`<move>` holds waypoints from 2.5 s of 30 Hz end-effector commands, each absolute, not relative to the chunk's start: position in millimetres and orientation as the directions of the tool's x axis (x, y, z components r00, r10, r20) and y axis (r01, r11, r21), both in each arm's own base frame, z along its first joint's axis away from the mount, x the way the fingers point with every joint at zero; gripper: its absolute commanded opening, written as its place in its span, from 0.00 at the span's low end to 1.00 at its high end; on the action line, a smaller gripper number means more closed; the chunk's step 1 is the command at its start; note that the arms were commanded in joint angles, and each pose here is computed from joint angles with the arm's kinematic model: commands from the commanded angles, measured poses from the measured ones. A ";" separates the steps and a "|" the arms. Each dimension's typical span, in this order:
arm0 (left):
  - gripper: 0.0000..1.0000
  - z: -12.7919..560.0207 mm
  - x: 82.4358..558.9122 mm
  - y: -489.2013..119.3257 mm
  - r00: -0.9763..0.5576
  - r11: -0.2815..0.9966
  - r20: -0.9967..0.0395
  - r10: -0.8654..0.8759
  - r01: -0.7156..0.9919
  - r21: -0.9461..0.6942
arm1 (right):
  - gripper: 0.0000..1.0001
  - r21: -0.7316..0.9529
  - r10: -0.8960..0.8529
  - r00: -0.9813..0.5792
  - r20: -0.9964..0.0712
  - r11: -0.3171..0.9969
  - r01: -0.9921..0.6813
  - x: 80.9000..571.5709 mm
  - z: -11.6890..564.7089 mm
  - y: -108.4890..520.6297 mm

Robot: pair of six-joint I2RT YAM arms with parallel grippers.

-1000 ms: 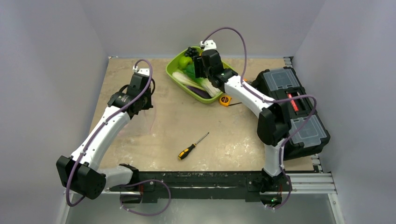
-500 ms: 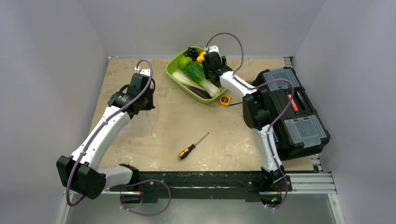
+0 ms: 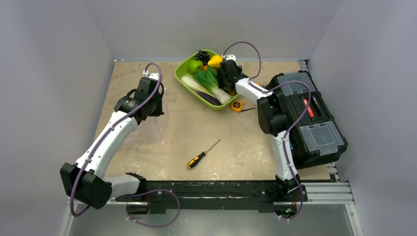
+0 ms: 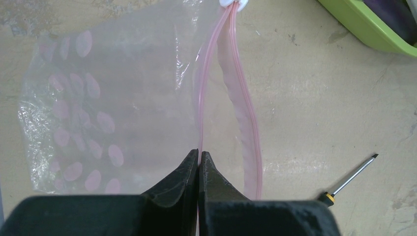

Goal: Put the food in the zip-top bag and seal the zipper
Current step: Move the bin to the center of the board, then pick up the fake fruit from the bin, then place the fake fruit in the zipper food storage bag.

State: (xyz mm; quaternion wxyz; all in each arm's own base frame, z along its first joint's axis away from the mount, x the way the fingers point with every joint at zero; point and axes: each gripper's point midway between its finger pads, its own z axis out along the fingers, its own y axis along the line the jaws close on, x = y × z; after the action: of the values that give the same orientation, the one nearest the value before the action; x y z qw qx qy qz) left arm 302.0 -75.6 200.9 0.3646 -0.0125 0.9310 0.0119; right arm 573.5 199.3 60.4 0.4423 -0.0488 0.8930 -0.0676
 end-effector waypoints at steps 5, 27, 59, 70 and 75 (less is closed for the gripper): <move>0.00 204.9 310.4 -81.5 -0.727 1.000 -0.686 -0.026 -0.023 -0.014 | 0.74 -0.117 -0.125 -0.684 -0.719 0.991 -0.059 532.7 56.7 200.5; 0.00 202.2 307.5 -96.6 -0.742 0.996 -0.669 -0.047 0.015 -0.087 | 0.14 -0.047 -0.122 -0.554 -0.823 0.988 -0.147 507.2 146.6 225.6; 0.00 228.5 297.1 -147.6 -0.707 0.895 -0.693 -0.143 0.206 -0.395 | 0.00 0.689 0.306 -0.675 -0.672 -0.075 -0.720 264.1 271.2 410.9; 0.00 236.8 293.7 -151.8 -0.686 0.878 -0.713 -0.148 0.241 -0.414 | 0.17 0.667 0.242 -0.621 -0.745 0.263 -0.697 296.1 230.4 422.3; 0.00 233.4 295.0 -151.7 -0.693 0.880 -0.706 -0.146 0.234 -0.412 | 0.48 0.646 0.220 -0.607 -0.763 0.253 -0.720 293.9 236.9 426.2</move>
State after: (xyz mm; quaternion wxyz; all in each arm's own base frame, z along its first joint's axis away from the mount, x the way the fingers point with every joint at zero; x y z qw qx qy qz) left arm 289.9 -149.2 221.2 0.3692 0.0239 0.9003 -0.2295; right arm 289.2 425.3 198.0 0.3556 -0.1597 0.7050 0.5925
